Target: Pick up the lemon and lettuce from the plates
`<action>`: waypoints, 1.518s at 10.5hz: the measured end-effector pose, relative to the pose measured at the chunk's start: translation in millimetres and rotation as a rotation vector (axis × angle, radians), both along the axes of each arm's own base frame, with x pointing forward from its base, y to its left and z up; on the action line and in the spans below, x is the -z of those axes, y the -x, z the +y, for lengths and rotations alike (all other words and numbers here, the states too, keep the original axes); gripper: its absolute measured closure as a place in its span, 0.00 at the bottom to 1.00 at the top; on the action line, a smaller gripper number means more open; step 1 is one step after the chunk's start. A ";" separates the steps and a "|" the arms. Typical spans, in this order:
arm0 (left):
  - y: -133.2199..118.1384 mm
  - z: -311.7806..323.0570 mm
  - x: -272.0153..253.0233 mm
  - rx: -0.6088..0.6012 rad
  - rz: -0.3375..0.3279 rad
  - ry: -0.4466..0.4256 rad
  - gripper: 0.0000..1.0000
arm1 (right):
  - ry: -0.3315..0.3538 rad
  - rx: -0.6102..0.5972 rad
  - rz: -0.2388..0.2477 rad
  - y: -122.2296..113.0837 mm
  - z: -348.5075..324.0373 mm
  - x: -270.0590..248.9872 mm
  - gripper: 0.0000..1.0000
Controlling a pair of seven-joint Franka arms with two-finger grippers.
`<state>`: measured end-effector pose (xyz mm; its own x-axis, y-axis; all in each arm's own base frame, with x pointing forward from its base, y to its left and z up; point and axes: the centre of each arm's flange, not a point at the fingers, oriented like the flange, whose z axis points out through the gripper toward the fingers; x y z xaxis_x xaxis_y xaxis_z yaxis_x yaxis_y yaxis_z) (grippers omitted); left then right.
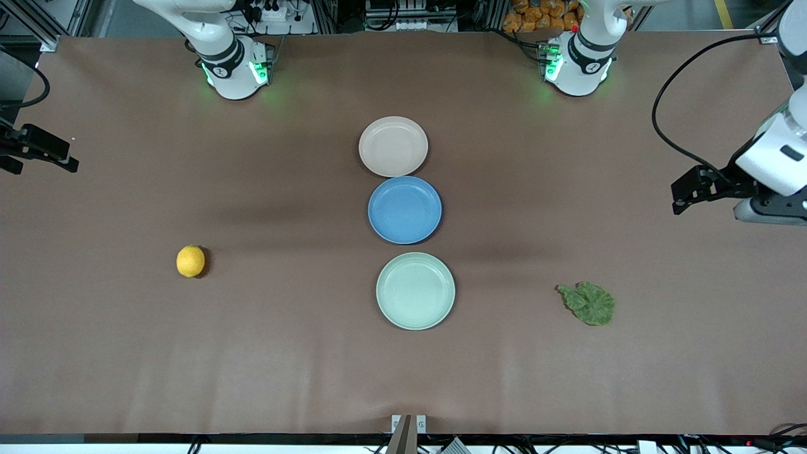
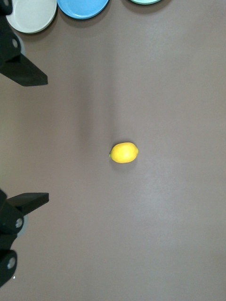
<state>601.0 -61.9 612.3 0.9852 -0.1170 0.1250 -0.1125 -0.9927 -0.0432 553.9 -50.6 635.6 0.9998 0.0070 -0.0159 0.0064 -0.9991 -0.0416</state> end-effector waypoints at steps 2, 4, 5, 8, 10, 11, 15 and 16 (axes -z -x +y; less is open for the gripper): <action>4.9 0.5 -8.1 -0.014 -0.002 0.001 0.00 | 0.001 0.001 -0.019 -1.7 -0.3 -2.8 0.00; 13.2 1.8 -14.5 -0.034 0.017 -0.001 0.00 | 0.002 0.001 -0.023 -2.0 -0.5 -4.0 0.00; 18.4 2.5 -16.5 -0.038 0.037 -0.004 0.00 | 0.002 0.001 -0.023 -2.0 -0.5 -4.0 0.00; 25.0 6.9 -22.2 -0.047 0.050 -0.007 0.00 | 0.002 0.001 -0.023 -2.1 -0.6 -4.0 0.00; 27.1 7.0 -25.1 -0.047 0.049 -0.007 0.00 | 0.003 0.001 -0.023 -2.2 -0.7 -3.8 0.00; 27.6 7.0 -25.3 -0.047 0.051 -0.007 0.00 | 0.004 0.001 -0.023 -2.2 -0.7 -3.7 0.00; 27.3 12.7 -25.0 -0.058 0.053 -0.008 0.00 | 0.004 0.001 -0.022 -2.5 -0.8 -3.2 0.00; 27.0 16.5 -25.0 -0.064 0.053 -0.008 0.00 | 0.004 0.001 -0.022 -2.5 -0.8 -3.2 0.00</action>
<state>574.0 -45.4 637.3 0.9960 -0.0539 0.0719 -0.0506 -0.9976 -0.0467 556.4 -51.4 638.8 1.0000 0.0060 0.0060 0.0062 -0.9993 -0.0376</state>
